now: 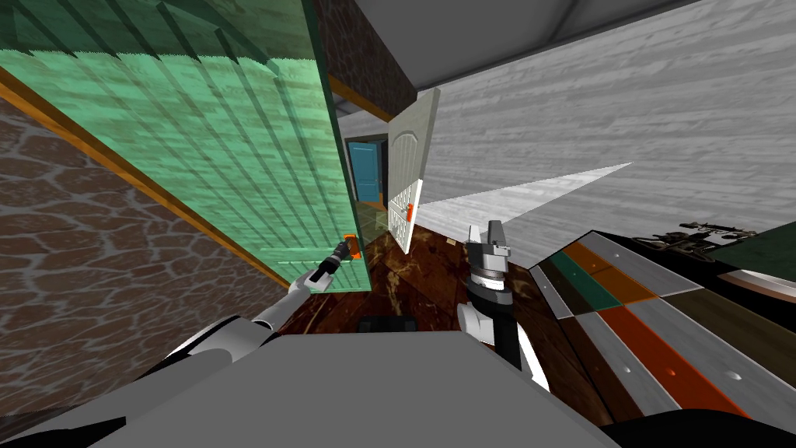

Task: Pull the door open

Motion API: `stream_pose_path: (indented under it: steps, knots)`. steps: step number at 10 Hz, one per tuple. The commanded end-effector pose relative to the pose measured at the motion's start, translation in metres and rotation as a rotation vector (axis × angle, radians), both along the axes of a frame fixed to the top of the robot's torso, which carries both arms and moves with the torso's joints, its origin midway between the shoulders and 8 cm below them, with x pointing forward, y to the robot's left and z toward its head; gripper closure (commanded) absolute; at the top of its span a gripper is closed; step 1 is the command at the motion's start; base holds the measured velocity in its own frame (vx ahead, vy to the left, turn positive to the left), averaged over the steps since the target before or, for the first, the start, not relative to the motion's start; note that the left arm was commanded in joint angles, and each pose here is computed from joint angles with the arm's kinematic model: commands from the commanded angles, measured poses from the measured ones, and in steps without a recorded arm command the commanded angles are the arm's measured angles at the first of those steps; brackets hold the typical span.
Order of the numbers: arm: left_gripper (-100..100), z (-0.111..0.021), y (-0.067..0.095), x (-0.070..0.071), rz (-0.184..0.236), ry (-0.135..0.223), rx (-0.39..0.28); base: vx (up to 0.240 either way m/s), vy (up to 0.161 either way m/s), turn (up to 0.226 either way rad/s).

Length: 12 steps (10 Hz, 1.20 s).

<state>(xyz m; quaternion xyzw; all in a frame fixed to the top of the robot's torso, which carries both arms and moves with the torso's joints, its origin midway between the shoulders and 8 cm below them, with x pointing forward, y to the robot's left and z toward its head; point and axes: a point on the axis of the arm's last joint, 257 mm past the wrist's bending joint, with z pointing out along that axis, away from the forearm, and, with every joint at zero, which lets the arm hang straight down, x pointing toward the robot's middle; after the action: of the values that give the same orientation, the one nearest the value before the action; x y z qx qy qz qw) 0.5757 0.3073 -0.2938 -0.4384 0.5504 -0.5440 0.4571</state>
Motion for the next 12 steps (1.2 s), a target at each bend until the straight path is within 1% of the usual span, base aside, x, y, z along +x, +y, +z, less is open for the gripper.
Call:
stream_pose_path:
  steps: [1,9,10,12]
  knots:
    - [100,0.001,0.0006,-0.0021,-0.009,-0.003,-0.004,0.004,0.007,0.019]
    - [100,0.001,0.0006,-0.0021,-0.009,-0.003,-0.004,0.0,-0.001,0.0]
    - [100,-0.0008,0.0038,-0.0121,-0.036,0.001,-0.006,-0.003,-0.007,-0.015]
    - [100,-0.0008,0.0038,-0.0121,-0.036,0.001,-0.006,-0.003,-0.007,-0.012]
